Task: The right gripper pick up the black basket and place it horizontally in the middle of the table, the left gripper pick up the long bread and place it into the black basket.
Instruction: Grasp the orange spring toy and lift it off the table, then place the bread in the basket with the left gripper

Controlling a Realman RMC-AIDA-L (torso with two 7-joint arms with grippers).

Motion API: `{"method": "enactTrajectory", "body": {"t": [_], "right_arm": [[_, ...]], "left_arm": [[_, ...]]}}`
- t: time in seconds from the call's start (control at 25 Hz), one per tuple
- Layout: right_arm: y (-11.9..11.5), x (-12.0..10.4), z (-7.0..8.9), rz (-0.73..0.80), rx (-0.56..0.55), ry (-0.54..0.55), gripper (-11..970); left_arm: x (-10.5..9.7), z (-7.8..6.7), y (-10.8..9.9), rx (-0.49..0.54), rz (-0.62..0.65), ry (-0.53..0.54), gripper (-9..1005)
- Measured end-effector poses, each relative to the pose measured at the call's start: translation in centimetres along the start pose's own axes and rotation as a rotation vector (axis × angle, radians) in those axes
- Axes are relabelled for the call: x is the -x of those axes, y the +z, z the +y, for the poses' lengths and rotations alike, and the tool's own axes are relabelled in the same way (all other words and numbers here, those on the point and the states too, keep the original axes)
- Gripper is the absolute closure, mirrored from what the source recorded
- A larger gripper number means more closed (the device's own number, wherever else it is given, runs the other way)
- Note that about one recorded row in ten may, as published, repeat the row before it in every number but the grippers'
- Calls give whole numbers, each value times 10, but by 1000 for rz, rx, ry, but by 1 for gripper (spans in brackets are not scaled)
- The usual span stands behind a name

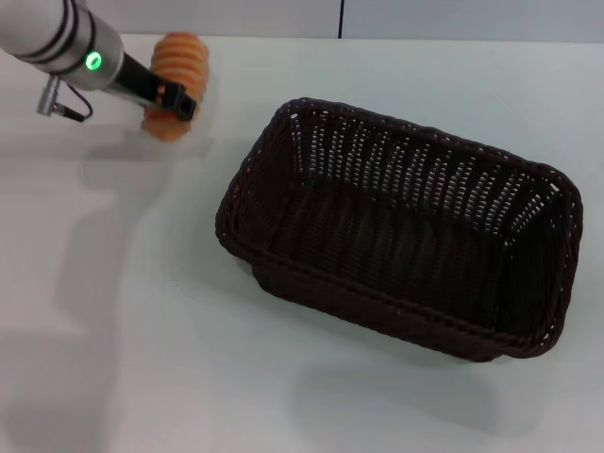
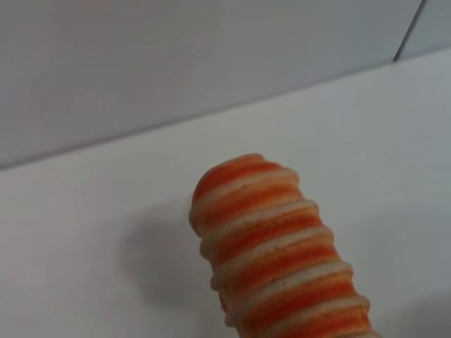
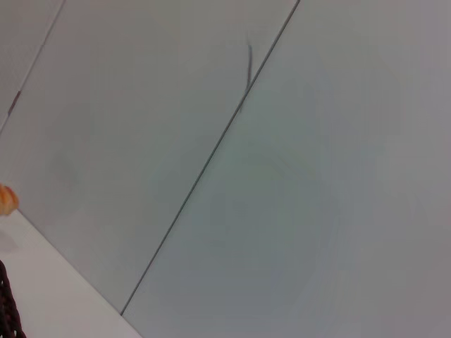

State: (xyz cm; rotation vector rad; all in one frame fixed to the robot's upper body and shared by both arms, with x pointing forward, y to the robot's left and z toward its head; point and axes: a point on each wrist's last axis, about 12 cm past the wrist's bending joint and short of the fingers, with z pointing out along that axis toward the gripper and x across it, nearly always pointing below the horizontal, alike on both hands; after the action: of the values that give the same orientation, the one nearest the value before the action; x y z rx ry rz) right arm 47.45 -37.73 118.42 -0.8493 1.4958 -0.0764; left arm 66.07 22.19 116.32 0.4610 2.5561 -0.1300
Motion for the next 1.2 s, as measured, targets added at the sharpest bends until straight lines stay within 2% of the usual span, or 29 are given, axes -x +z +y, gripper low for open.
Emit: {"method": "enactTrajectory", "body": {"t": [0.08, 0.16, 0.28, 0.32, 0.44, 0.48, 0.52, 0.6, 0.64, 0.68, 0.72, 0.8, 0.84, 0.88, 1.04, 1.2], "right_arm": [[0, 0, 0, 0, 0, 0, 370], [0, 0, 0, 0, -2, -1, 370], [0, 0, -2, 0, -6, -2, 370], [0, 1, -2, -2, -7, -3, 370], [2, 2, -4, -7, -10, -7, 370], [3, 3, -5, -9, -11, -8, 370], [4, 3, -5, -11, -11, -10, 370], [8, 6, -7, -18, -13, -18, 370], [8, 6, -7, -18, -13, -18, 370], [9, 6, -7, -21, -12, -19, 370], [11, 7, -8, -24, -11, -22, 370], [14, 9, -8, -32, -6, -24, 370], [16, 10, -8, -36, -3, -26, 370], [17, 11, -8, -40, -1, -28, 370], [20, 14, -7, -49, 5, -33, 370], [21, 14, -6, -50, 11, -34, 370]], "left_arm": [[0, 0, 0, 0, 0, 0, 431], [-2, -1, -25, -76, -74, -13, 445], [-5, -3, -34, -107, -97, -13, 470], [-16, -14, -64, -201, -200, -1, 479], [-28, -26, -87, -289, -264, 11, 502], [-28, -26, -87, -289, -264, 11, 510], [-34, -35, -101, -348, -283, 34, 518], [-42, -48, -109, -408, -274, 72, 533], [-42, -48, -109, -408, -274, 72, 539], [-48, -57, -112, -439, -264, 103, 544], [-55, -74, -112, -477, -241, 160, 550], [-62, -98, -106, -518, -218, 225, 561], [-62, -98, -106, -518, -218, 225, 567], [-63, -114, -98, -543, -211, 257, 572], [-58, -131, -88, -568, -211, 284, 595], [-52, -137, -83, -574, -217, 296, 653]]}}
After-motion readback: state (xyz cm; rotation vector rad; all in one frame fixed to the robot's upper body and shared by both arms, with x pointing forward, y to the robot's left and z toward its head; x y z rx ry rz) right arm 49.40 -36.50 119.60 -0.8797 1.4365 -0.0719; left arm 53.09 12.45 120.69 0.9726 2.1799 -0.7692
